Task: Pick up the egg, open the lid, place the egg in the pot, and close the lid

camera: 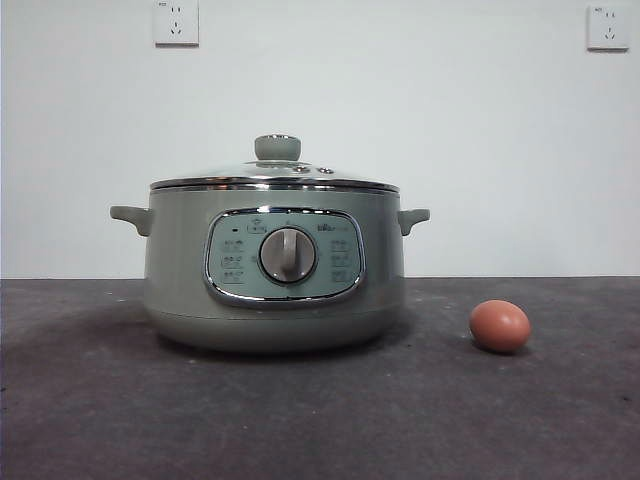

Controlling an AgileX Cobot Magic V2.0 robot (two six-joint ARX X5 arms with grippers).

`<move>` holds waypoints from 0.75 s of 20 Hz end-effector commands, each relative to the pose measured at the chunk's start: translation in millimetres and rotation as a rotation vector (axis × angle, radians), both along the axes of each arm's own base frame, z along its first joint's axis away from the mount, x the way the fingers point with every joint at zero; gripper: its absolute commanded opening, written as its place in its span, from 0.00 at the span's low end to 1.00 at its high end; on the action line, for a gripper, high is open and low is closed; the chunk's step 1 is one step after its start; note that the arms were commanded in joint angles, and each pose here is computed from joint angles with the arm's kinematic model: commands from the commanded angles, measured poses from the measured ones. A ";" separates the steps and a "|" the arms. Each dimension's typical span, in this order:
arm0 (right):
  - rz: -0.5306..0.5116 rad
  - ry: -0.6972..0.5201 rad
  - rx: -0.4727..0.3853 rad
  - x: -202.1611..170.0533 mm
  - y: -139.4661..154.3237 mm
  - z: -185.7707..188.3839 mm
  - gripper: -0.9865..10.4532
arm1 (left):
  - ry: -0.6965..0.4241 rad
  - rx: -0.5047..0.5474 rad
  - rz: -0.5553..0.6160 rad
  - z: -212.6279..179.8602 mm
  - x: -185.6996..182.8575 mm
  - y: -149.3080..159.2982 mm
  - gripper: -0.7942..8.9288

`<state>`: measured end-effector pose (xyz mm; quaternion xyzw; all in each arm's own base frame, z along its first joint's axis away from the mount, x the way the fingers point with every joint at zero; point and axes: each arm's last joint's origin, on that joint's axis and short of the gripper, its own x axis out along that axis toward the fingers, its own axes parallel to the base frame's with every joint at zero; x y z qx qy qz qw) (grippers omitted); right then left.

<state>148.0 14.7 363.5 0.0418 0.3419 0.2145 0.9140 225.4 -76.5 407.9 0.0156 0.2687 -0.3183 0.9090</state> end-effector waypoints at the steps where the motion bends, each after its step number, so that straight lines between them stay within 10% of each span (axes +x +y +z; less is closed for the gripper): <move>1: -0.001 0.026 0.008 7.5 0.4 -3.0 0.55 | -0.013 0.082 -0.026 -5.1 25.2 -17.0 0.64; 15: -0.002 0.066 0.007 25.2 0.8 -10.6 0.55 | 0.080 0.228 -0.120 -83.6 115.1 -93.2 0.63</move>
